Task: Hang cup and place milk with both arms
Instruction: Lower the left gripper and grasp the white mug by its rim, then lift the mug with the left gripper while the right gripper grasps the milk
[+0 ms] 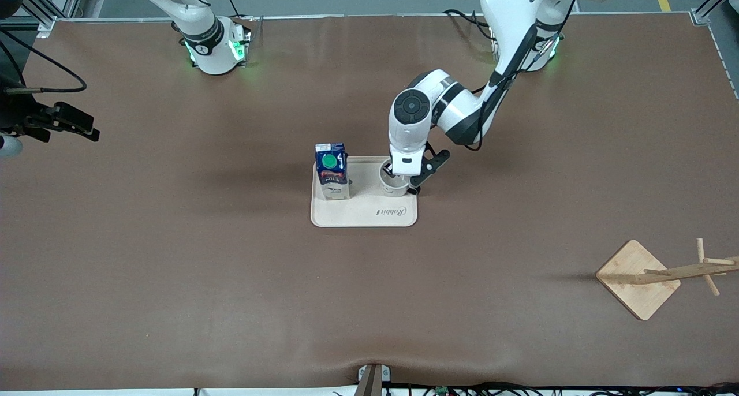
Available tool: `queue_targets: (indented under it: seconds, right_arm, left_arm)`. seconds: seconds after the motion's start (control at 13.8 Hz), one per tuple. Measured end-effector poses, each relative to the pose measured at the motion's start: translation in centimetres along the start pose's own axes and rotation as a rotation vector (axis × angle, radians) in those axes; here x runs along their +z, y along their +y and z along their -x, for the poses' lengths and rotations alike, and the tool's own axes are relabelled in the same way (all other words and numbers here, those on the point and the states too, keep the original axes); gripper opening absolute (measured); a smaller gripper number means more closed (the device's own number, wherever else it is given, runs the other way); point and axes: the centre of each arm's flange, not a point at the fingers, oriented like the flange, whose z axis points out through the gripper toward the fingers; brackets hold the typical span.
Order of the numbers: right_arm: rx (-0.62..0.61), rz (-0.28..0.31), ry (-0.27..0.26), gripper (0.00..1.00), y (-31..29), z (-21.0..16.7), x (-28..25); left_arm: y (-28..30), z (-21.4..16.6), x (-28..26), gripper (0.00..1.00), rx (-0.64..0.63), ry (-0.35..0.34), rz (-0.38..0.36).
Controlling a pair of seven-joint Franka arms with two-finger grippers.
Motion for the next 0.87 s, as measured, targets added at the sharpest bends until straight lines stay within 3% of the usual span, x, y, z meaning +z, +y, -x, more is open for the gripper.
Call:
queue_targets:
  seconds: [0.22,0.51,0.87]
  right_arm:
    - [0.0,0.0,0.0,1.0,0.0,0.0,0.0]
    - [-0.003,-0.001,-0.025,1.0,-0.1,-0.5,1.1]
    - [-0.005,-0.007,-0.176,1.0,0.0,-4.3,9.4]
  left_arm:
    - [0.2,0.0,0.0,0.09,0.0,0.0,0.004]
    - [0.8,-1.1,-2.5,0.07,0.009,0.037,0.035]
    - [-0.6,-6.9,-13.2,0.07,0.061,0.142,0.026]
